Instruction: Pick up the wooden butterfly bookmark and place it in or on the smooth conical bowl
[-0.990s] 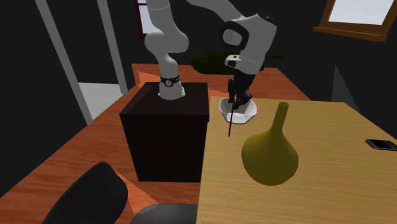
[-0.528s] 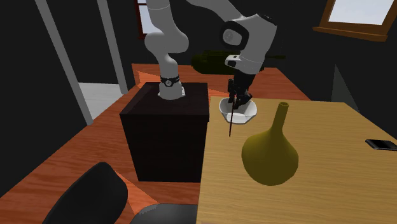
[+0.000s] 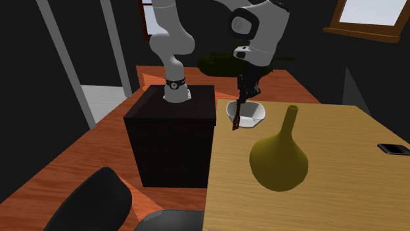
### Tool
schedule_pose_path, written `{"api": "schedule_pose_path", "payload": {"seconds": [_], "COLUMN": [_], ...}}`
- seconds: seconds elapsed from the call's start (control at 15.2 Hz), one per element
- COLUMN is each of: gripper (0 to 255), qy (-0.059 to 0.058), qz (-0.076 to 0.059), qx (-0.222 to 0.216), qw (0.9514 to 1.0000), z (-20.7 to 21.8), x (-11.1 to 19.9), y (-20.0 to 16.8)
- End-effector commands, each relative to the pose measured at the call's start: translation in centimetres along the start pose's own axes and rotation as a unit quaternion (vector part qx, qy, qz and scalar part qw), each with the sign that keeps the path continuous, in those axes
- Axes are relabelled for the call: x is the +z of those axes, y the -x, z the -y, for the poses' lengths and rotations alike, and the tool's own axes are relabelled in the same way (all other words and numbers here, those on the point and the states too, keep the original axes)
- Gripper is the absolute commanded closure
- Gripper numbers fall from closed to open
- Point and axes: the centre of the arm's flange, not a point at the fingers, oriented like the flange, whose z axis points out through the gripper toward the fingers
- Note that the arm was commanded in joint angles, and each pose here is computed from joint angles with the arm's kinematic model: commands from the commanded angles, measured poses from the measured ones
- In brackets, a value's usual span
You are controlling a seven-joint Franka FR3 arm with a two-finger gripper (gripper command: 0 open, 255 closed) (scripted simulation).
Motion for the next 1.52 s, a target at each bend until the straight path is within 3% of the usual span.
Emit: {"api": "schedule_pose_path", "payload": {"seconds": [0.0, 1.45], "gripper": [255, 255], "qy": [0.0, 0.0], "qz": [0.0, 0.0], "qx": [0.0, 0.0], "qw": [1.0, 1.0], "z": [-0.3, -3.7], "x": [-1.0, -12.1], "y": [-0.2, -0.4]}}
